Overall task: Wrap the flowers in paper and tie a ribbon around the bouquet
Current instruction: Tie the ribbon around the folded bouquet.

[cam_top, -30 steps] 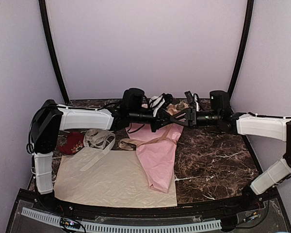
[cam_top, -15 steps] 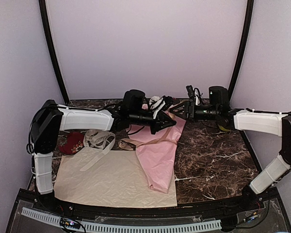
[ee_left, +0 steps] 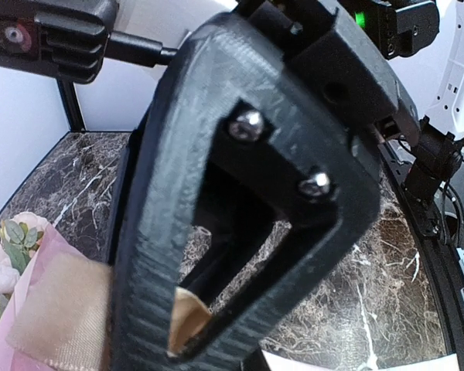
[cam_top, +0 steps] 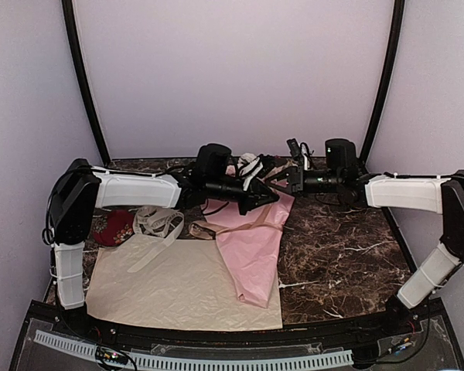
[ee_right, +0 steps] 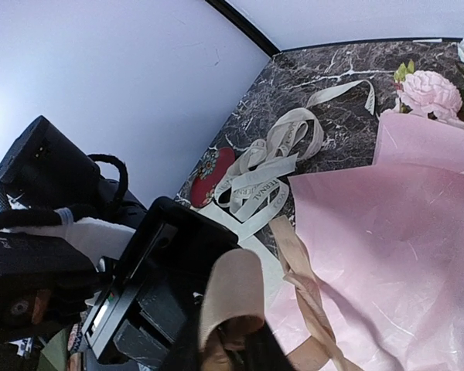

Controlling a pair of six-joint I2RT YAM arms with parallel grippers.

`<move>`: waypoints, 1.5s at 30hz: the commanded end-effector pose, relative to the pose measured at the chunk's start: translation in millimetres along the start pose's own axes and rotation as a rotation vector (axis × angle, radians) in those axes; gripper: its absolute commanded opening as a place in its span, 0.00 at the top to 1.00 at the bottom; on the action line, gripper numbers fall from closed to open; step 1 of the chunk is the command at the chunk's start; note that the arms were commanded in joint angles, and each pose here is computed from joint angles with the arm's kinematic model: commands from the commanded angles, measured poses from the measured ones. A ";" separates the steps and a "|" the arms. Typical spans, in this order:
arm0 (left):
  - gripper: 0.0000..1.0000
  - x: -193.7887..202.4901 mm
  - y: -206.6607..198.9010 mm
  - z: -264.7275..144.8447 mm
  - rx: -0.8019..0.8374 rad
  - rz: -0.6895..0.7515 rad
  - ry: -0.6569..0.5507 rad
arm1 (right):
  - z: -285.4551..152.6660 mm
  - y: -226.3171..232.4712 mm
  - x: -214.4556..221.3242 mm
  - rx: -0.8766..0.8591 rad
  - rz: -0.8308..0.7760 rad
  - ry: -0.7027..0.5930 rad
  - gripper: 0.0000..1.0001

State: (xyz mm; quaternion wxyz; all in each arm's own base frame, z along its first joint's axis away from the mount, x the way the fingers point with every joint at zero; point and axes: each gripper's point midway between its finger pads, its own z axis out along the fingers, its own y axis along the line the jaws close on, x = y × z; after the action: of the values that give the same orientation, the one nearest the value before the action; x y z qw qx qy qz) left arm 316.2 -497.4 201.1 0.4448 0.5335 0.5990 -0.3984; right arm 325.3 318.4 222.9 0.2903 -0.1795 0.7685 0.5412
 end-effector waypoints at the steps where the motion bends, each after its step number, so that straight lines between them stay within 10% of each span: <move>1: 1.00 -11.3 -5.9 -4.8 0.013 0.031 -0.012 | 2.0 9.8 -9.1 -0.023 -0.034 -0.027 1.00; 3: 0.95 -9.0 -5.4 -7.2 0.007 0.038 0.014 | -1.6 7.7 -15.0 0.001 -0.034 -0.053 1.00; 7: 0.44 -3.8 -6.4 -26.7 -0.012 0.038 0.123 | -3.7 -6.1 -14.6 0.071 -0.018 -0.063 1.00; 12: 0.30 14.9 -5.2 -82.1 -0.088 0.031 0.256 | -0.7 -14.0 -7.5 0.078 -0.002 -0.047 1.00; 16: 0.29 69.9 21.9 -142.6 -0.245 -0.043 0.466 | 0.4 -15.5 -7.7 0.086 -0.008 -0.038 1.00; 22: 0.54 189.4 49.2 -209.7 -0.331 -0.241 0.913 | 3.2 -18.4 -5.2 0.090 -0.014 -0.015 1.00; 31: 0.33 212.7 89.2 -181.9 -0.386 -0.141 0.881 | 2.0 -15.8 -3.7 0.079 -0.014 -0.013 1.00; 45: 0.53 194.8 89.6 -153.6 -0.336 -0.187 0.732 | 0.8 -15.4 -1.6 0.077 -0.011 -0.013 1.00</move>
State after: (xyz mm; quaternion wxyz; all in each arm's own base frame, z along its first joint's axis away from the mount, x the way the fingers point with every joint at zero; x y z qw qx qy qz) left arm 380.1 -266.4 35.0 0.2113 0.5060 0.8329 -0.0751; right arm 335.1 312.0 202.0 0.2914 -0.1570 0.7972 0.5048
